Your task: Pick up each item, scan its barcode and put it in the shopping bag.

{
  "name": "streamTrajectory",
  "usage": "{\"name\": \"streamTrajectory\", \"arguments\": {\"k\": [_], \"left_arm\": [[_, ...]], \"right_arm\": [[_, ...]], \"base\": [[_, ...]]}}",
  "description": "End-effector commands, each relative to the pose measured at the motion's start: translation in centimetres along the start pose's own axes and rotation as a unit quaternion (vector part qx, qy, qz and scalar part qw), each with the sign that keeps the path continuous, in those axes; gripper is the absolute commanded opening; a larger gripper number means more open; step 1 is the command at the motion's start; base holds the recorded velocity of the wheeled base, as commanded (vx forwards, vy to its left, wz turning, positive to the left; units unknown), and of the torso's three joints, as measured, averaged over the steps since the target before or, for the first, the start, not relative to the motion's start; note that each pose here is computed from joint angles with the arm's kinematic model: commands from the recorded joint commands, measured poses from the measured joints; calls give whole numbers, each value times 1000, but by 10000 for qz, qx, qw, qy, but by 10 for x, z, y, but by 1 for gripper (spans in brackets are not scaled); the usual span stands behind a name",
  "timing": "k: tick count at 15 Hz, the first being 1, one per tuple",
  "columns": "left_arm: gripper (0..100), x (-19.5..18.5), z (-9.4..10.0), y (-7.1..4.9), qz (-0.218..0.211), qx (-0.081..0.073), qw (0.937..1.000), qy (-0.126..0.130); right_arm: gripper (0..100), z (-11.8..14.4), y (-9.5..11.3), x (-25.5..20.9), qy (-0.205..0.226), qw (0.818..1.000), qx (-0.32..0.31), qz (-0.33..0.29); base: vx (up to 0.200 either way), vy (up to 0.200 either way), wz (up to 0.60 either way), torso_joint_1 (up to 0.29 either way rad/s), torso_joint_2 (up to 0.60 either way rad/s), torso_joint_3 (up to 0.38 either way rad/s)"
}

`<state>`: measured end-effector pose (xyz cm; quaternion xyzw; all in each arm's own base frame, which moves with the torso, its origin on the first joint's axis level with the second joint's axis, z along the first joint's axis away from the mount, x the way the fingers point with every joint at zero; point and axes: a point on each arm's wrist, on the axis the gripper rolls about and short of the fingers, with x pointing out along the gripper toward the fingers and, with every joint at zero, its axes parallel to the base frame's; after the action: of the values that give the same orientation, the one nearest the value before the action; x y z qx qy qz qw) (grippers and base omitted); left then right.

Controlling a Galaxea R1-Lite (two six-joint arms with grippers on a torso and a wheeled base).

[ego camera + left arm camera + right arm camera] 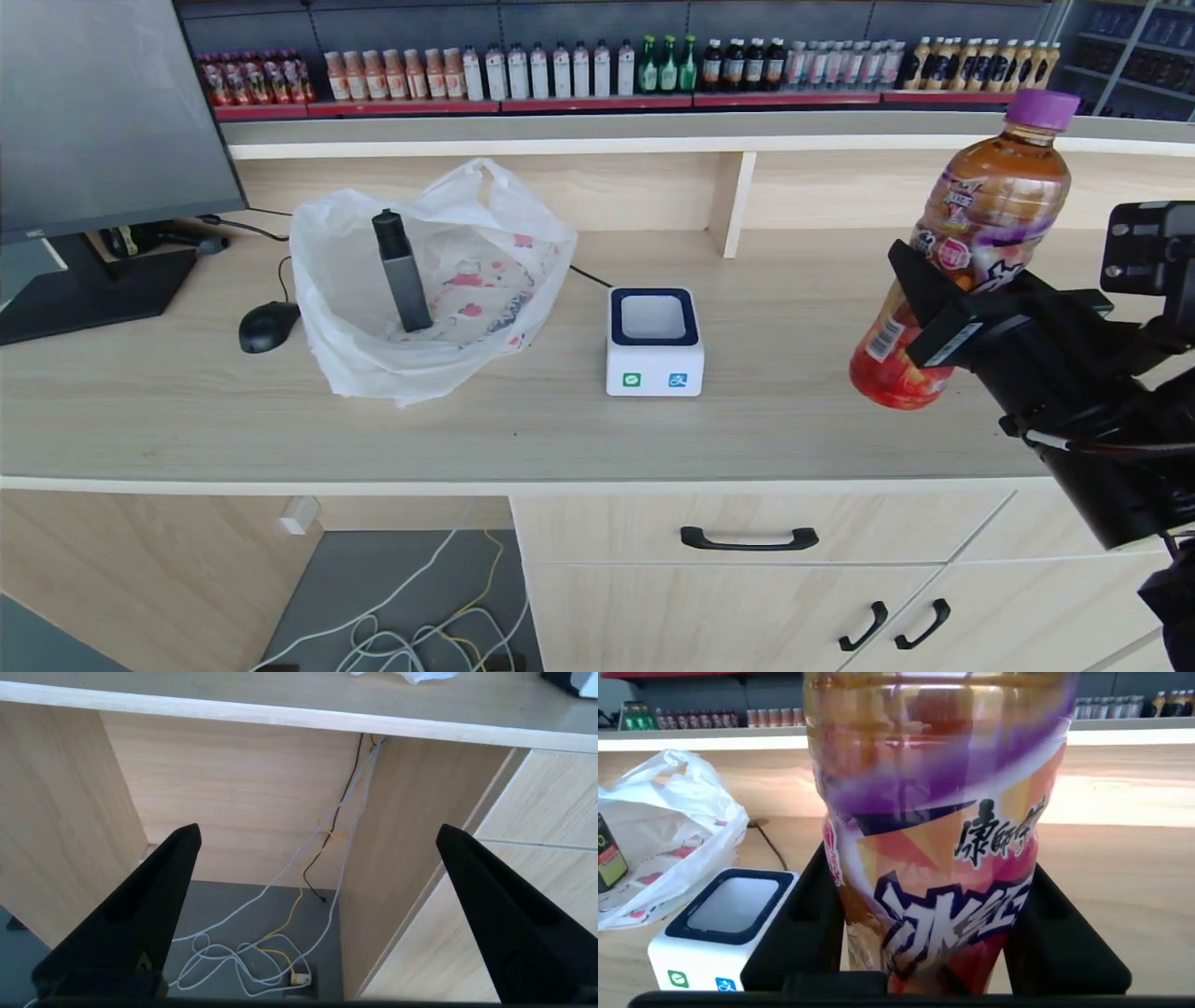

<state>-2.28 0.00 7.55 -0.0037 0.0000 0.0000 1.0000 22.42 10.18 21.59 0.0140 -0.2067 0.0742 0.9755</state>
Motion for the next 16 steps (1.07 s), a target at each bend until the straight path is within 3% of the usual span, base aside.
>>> {"name": "streamTrajectory", "arguments": {"k": [1,7,12,16], "left_arm": [[100,0,0,0,0,-1,10000,0],[100,0,0,0,0,7,10000,0],[100,0,0,0,0,22,10000,0],[100,0,0,0,0,22,10000,0]], "right_arm": [[0,0,5,1,-7,10000,22,79],[0,3,8,-1,-23,10000,33,-34],[0,12,14,11,-297,9995,-54,22],[0,22,20,33,-376,9973,-626,-13]], "base": [[0,200,0,-2,2,2],[0,200,0,-2,2,3],[0,0,0,0,0,0],[0,0,0,0,0,0]]}}
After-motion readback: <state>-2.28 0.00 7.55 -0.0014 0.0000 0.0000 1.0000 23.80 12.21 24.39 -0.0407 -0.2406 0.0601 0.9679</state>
